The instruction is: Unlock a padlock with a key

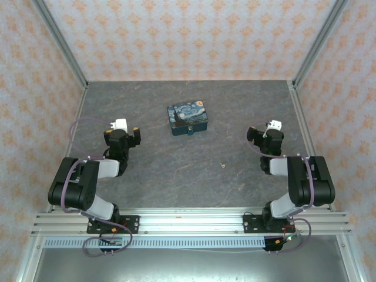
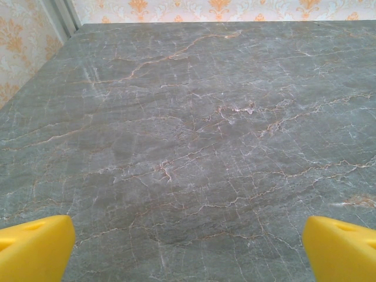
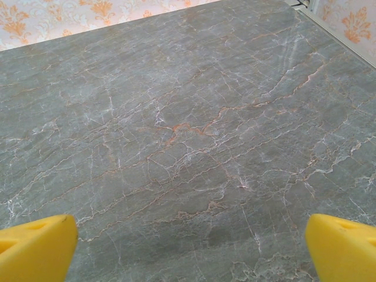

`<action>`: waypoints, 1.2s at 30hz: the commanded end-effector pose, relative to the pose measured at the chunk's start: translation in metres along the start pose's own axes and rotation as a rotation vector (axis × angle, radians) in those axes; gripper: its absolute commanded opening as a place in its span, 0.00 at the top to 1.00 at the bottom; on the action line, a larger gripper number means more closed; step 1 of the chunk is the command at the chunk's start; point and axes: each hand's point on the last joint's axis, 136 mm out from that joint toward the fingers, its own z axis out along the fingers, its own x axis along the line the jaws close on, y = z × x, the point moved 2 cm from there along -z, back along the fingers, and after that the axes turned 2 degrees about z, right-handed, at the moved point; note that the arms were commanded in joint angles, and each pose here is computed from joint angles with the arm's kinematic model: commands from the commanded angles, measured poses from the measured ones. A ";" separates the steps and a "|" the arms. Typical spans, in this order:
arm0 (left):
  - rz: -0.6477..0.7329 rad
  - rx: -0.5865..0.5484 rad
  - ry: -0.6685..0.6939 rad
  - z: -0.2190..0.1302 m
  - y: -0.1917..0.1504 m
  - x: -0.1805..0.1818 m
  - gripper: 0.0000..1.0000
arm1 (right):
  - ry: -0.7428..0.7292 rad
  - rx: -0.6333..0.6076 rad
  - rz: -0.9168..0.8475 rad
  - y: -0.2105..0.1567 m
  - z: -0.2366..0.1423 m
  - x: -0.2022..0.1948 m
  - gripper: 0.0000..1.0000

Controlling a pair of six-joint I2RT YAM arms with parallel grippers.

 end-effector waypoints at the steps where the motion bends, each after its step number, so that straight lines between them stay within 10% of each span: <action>1: -0.005 -0.011 0.007 0.001 0.006 0.001 0.00 | -0.007 -0.017 -0.005 0.006 0.001 0.001 0.01; 18: -0.013 -0.009 0.030 -0.009 0.024 0.008 0.00 | -0.061 -0.013 0.016 0.019 -0.006 -0.005 0.01; 27: -0.326 0.066 -0.110 -0.066 0.075 0.001 0.00 | 0.061 0.249 0.196 0.037 -0.051 0.027 0.01; 36: -0.567 0.348 -0.434 -0.107 0.041 -0.091 0.00 | 0.318 0.606 0.200 -0.017 -0.118 0.097 0.22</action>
